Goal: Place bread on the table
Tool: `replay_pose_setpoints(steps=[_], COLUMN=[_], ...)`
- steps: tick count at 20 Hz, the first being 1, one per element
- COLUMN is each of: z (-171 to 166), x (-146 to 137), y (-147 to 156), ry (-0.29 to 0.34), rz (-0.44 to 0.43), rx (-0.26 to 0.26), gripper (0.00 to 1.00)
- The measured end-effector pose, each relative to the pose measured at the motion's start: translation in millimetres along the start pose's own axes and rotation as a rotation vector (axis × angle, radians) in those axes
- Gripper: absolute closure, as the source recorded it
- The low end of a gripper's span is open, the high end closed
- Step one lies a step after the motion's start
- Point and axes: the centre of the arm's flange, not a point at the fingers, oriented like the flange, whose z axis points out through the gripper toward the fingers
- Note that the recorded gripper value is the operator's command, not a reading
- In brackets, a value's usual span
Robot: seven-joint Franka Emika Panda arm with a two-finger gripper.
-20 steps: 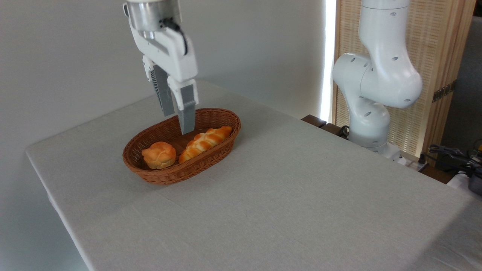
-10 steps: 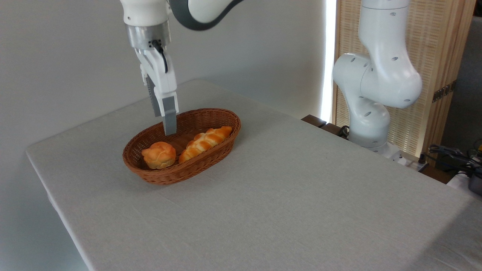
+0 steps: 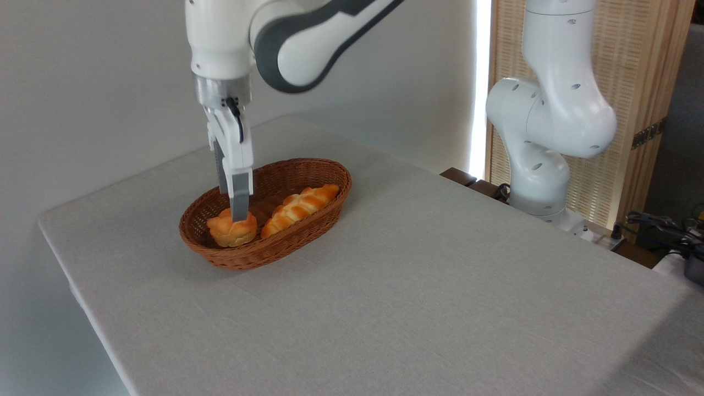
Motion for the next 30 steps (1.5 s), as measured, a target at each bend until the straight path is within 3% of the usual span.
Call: replay_pose_setpoints(steps=[10,15,17,18,19,30], z=[30,47,51,52,53,52], x=[-6,-1,0,0,0,-1], y=[4,6,6,6,5,3], ry=[0.001,0.022,0.026,0.026,0.026,0.027], rz=[0.122,0.134,0.134,0.133,0.133,0.13], rx=[-0.002,0.002,0.003,0.002,0.001,0.003], gripper=[0.0,0.02,0.26,0.43,0.49,0.69])
